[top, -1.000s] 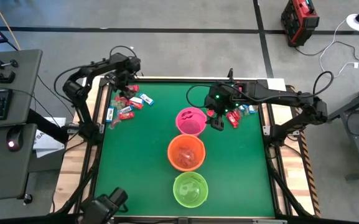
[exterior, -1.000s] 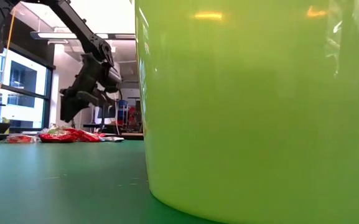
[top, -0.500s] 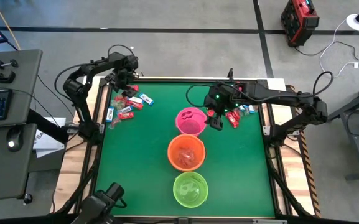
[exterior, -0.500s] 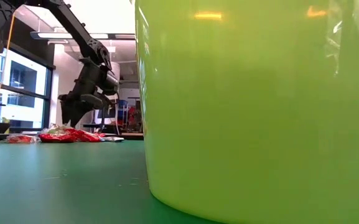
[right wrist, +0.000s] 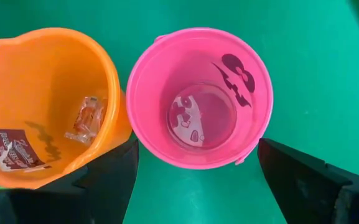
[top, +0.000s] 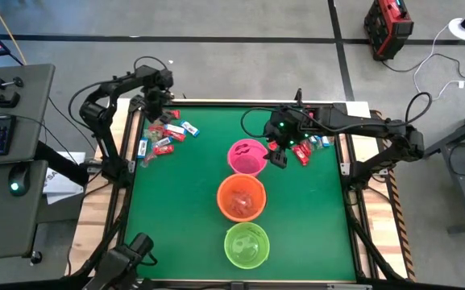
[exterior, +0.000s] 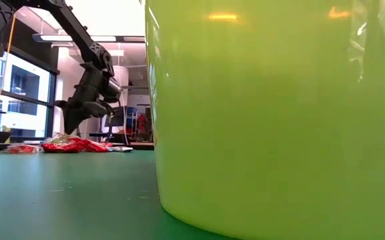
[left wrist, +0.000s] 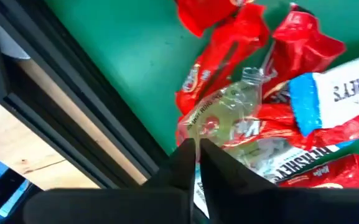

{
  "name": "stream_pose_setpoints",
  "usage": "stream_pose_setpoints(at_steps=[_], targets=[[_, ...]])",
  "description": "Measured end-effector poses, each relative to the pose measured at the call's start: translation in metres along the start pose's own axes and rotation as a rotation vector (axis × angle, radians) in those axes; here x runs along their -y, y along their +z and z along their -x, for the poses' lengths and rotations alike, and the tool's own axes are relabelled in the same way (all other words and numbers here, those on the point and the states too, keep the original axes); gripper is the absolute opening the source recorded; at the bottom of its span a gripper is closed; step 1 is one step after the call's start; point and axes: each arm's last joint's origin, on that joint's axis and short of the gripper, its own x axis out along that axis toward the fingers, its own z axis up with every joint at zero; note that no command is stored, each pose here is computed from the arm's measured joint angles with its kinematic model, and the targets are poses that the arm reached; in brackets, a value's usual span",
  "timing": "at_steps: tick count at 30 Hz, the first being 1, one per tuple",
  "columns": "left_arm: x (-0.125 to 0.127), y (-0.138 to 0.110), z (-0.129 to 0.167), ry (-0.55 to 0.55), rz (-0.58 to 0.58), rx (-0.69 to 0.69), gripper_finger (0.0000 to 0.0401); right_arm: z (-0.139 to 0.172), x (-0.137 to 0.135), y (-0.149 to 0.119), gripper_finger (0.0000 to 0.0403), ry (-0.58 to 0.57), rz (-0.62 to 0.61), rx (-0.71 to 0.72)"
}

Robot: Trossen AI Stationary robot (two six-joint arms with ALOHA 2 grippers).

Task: Sort candy by brand, put in halloween buckets
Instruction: Put the green gummy into the orange bucket

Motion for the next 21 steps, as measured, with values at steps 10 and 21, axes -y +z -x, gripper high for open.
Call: stream_pose_setpoints(at_steps=[10,21], targets=[[0.005,-0.004,0.05,-0.111,-0.028,0.192,0.0001,0.0,0.001,0.001,0.032,-0.033,0.035,0.015],[0.082,-0.111,0.133,-0.422,-0.292,0.606,0.0,0.038,0.01,-0.024,0.032,-0.09,-0.006,-0.087]])
